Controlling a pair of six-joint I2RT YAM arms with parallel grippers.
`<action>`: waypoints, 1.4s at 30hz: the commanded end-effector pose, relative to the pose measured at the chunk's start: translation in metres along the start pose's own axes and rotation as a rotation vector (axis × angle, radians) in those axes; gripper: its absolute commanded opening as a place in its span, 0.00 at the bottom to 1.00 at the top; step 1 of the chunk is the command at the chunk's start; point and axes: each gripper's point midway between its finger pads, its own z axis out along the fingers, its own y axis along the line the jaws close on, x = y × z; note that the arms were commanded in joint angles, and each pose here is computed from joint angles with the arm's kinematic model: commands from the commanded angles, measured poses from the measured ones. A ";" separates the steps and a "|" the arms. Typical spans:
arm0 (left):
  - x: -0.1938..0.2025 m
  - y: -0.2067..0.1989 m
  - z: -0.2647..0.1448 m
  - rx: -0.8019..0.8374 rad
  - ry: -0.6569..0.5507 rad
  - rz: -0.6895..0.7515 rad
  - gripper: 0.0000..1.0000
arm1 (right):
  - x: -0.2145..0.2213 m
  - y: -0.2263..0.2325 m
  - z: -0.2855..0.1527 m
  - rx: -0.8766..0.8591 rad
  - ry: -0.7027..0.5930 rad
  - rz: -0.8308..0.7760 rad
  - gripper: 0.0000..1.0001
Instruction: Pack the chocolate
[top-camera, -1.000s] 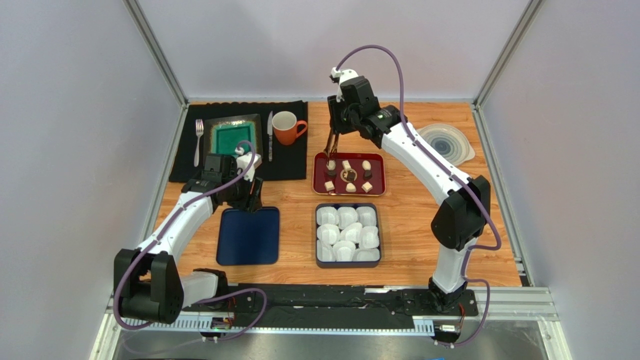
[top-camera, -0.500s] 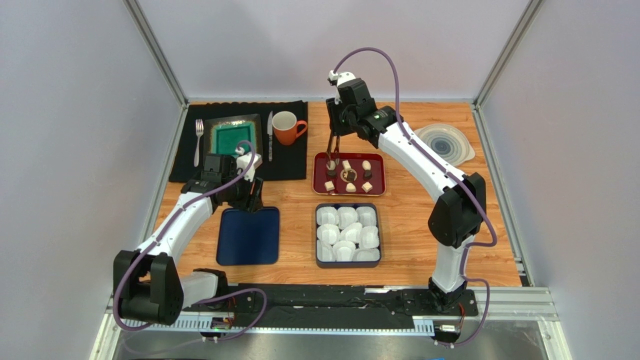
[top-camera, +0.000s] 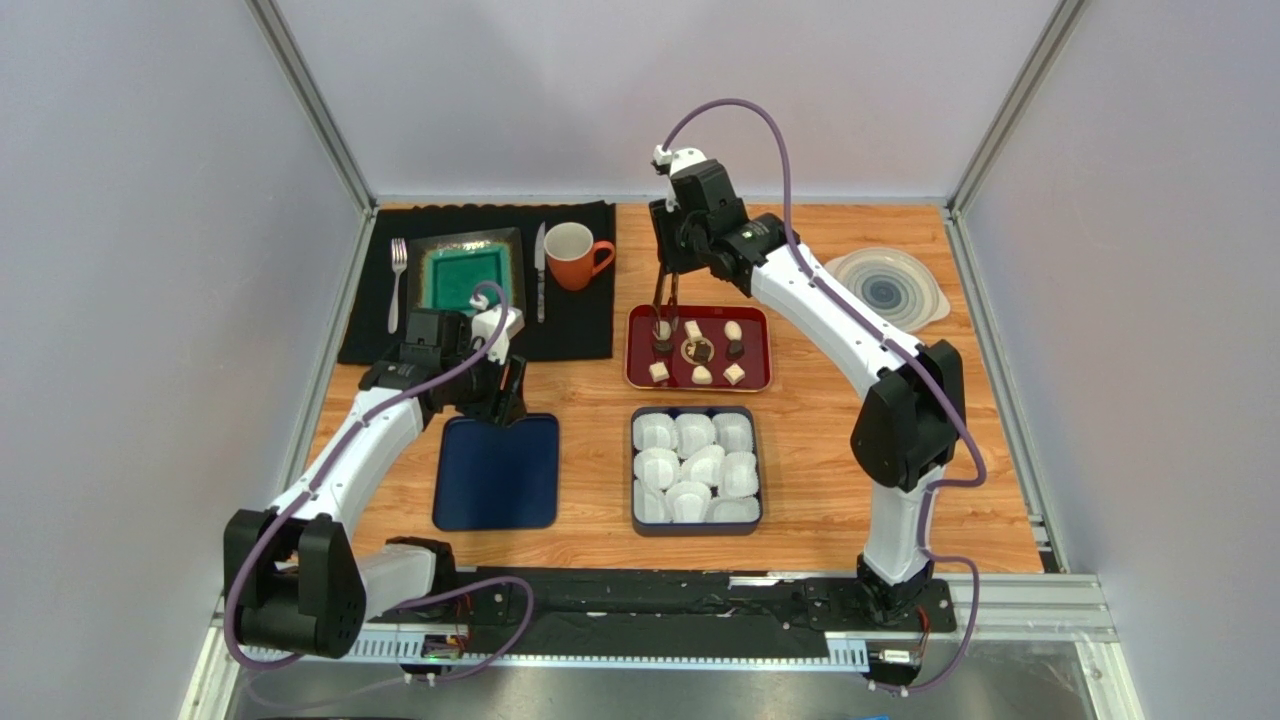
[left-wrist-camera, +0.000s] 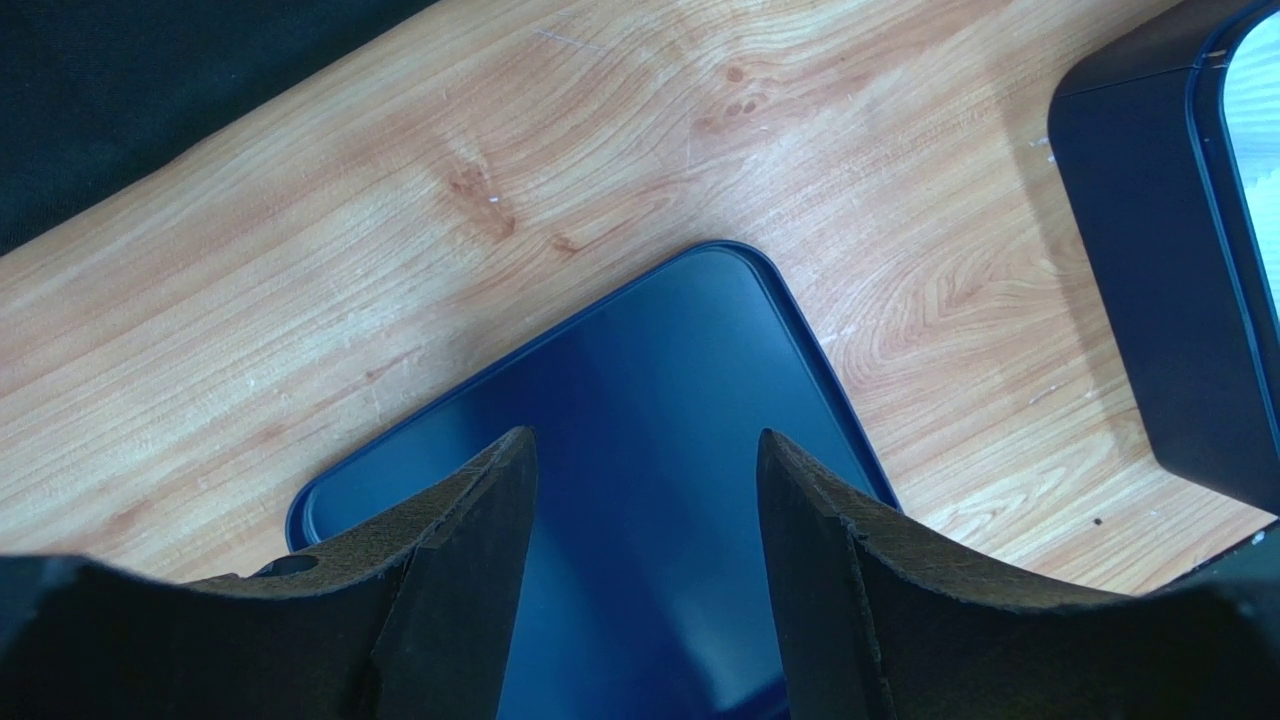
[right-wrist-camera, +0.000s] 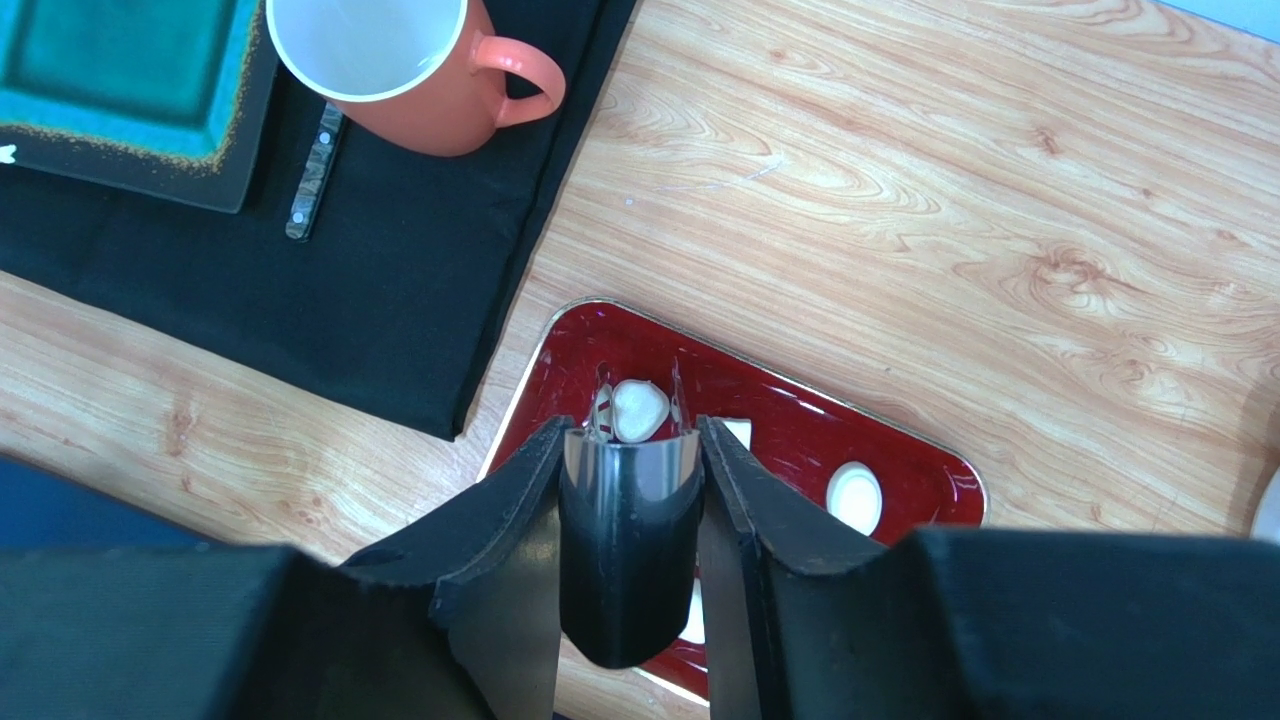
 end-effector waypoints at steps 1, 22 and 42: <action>-0.017 -0.003 -0.009 0.012 -0.058 0.043 0.65 | -0.019 0.003 0.004 0.001 -0.070 -0.008 0.36; 0.006 0.001 -0.001 -0.005 -0.013 0.046 0.64 | -0.049 0.003 -0.034 -0.025 -0.165 -0.026 0.02; 0.035 0.009 0.009 -0.040 0.056 0.041 0.63 | 0.001 0.069 -0.194 -0.285 -0.197 -0.091 0.00</action>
